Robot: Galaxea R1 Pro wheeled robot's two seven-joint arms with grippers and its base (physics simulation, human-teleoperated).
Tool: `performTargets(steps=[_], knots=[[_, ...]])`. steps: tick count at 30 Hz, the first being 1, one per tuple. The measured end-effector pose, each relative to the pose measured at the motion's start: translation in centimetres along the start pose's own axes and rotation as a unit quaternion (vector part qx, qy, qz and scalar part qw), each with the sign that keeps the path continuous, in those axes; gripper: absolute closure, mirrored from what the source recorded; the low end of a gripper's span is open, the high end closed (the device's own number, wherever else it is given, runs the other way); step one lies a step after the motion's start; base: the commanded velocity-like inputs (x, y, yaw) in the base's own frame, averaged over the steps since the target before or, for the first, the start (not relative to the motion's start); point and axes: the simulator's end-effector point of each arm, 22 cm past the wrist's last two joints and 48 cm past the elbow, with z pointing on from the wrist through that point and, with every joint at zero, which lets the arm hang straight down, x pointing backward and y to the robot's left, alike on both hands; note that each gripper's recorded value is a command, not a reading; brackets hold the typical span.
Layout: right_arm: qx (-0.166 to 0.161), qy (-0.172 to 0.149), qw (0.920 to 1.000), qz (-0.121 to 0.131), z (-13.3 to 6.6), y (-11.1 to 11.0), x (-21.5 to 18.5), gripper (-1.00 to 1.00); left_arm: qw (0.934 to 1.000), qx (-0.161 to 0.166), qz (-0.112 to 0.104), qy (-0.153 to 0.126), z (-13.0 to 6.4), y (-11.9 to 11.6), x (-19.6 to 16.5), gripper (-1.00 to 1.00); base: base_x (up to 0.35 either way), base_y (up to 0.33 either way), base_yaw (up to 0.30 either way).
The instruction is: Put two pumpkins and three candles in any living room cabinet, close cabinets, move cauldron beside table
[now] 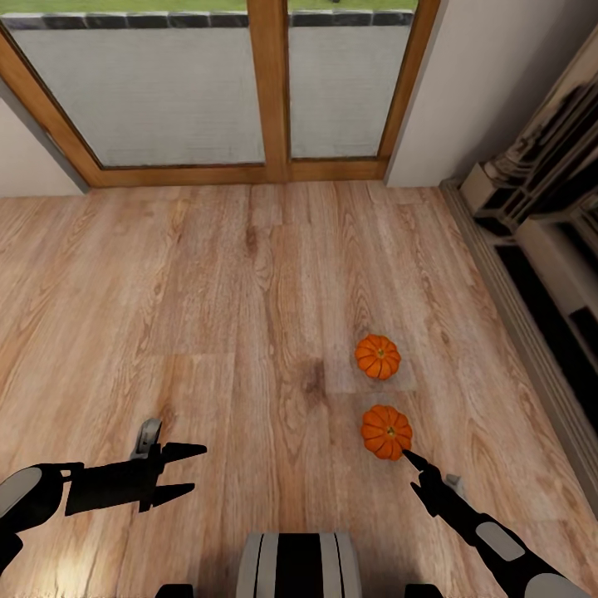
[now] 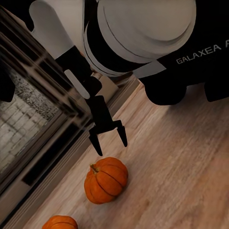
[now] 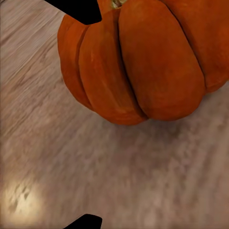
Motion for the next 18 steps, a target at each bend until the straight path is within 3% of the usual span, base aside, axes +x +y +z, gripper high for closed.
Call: performTargets(steps=[18], knots=[[0.0, -0.001, 1.0, -0.001, 0.0, -0.01, -0.04, -1.0, 1.0, 0.0, 0.0, 0.0, 0.0, -0.03, 0.01, -1.0, 0.054, 0.014, 0.0]])
